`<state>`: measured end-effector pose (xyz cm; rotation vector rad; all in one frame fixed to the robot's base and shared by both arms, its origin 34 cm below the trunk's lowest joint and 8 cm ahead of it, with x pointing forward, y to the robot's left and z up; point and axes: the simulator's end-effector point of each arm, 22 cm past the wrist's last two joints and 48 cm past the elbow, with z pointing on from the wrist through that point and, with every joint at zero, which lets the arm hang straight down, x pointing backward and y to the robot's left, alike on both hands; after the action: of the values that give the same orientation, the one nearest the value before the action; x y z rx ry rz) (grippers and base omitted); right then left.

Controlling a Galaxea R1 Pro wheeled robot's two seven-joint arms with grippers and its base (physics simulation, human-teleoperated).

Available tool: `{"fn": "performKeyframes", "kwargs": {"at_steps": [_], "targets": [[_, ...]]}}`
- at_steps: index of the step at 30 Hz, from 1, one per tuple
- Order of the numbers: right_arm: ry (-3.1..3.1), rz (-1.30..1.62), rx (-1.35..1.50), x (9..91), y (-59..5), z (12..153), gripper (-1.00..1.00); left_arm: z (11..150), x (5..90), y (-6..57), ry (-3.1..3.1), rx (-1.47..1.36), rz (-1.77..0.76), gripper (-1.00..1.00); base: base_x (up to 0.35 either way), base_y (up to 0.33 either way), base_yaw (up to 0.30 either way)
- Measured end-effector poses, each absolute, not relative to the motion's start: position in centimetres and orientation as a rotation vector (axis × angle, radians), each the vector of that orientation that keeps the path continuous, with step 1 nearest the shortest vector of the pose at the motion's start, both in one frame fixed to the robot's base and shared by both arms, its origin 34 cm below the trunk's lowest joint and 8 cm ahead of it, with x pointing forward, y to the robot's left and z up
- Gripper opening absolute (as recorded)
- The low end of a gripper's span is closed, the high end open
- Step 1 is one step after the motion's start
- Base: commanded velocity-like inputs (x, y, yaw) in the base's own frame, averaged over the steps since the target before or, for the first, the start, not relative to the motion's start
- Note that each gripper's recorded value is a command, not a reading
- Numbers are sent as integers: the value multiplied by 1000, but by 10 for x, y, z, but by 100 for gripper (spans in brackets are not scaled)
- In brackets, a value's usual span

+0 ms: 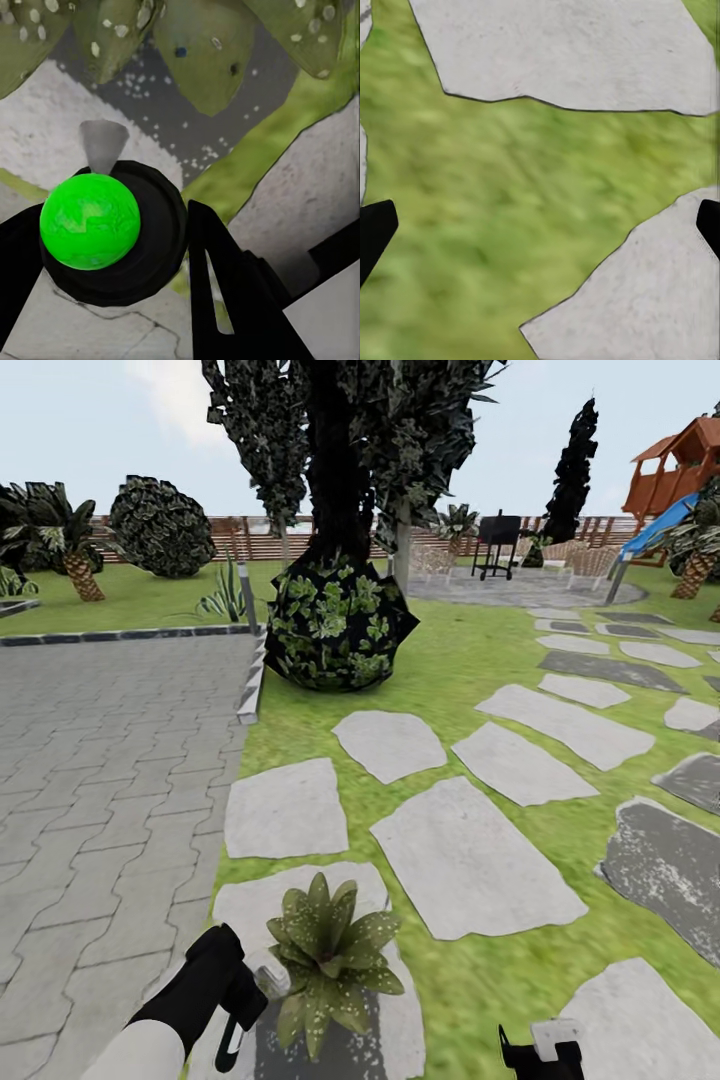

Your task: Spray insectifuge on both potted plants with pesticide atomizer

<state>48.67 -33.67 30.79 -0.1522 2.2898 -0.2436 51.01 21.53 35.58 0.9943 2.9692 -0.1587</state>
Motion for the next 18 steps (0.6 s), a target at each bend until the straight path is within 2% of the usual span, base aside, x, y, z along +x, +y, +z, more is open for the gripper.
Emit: {"fn": "performKeyframes", "kwargs": {"at_steps": [4, 9, 14, 18], "targets": [[2290, -244, -152, 487, -337, 308, 100, 356, 510, 215, 2969, 994, -158, -100, 0, -273, 34], [2290, -243, -152, 487, -337, 308, 100, 356, 510, 216, 2970, 995, -156, -100, -19, -273, 249], [2290, -243, -152, 487, -337, 308, 100, 356, 510, 216, 2971, 994, -156, -100, -165, -239, 276], [2290, -243, -152, 487, -337, 308, 100, 356, 510, 218, 2972, 991, -152, -100, -86, -74, 148]]}}
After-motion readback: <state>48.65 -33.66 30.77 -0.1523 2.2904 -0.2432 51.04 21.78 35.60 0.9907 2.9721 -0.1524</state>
